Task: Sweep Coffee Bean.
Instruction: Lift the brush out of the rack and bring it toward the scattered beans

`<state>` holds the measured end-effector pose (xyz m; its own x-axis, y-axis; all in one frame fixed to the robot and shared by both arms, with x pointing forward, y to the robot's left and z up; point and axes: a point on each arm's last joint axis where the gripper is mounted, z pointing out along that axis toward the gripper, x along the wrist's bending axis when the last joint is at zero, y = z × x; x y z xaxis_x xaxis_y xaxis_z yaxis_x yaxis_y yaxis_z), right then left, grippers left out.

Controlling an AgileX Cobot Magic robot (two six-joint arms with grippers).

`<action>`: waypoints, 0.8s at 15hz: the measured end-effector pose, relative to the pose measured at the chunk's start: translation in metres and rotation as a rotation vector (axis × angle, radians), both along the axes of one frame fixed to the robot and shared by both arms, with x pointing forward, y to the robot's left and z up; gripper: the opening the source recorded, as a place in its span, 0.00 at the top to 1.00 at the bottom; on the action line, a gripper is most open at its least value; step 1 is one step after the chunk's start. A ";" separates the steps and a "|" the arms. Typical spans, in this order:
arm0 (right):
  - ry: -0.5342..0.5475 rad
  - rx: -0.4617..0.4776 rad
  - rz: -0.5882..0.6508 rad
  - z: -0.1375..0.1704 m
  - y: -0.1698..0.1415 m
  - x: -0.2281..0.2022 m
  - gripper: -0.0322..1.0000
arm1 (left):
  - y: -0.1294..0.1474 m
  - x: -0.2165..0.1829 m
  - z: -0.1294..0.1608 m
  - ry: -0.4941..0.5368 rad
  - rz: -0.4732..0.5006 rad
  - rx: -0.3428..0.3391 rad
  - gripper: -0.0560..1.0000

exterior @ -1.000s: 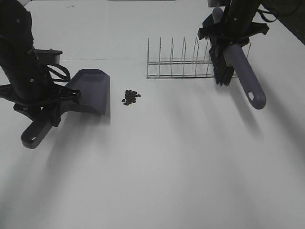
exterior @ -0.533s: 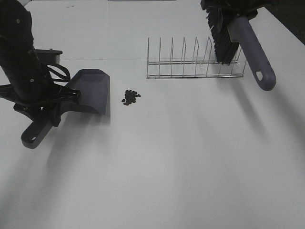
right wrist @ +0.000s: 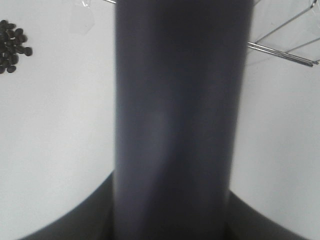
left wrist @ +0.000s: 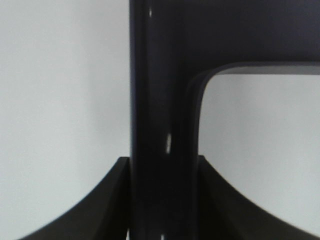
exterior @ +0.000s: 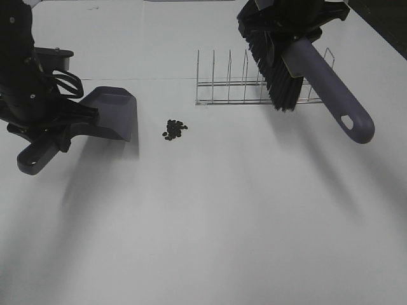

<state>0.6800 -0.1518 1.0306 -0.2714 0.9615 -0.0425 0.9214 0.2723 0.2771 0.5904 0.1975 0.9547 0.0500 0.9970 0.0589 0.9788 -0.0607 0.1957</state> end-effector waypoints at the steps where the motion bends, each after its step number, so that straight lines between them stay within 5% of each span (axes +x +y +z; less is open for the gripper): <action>1: 0.005 -0.003 -0.001 -0.002 -0.001 0.000 0.69 | 0.002 -0.006 -0.002 -0.010 0.007 -0.006 0.62; 8: 0.056 0.001 -0.003 -0.014 0.000 -0.005 0.69 | -0.022 -0.043 -0.044 -0.018 -0.038 -0.055 0.62; 12: 0.056 0.001 -0.003 -0.014 0.000 -0.005 0.69 | -0.022 -0.047 -0.062 0.081 0.020 -0.044 0.62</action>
<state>0.6750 -0.1523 1.0162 -0.2707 0.9623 -0.0266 0.9363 0.2697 0.2250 0.5433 0.1756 0.8926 0.0332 0.9994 0.0121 0.9924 -0.0344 0.1182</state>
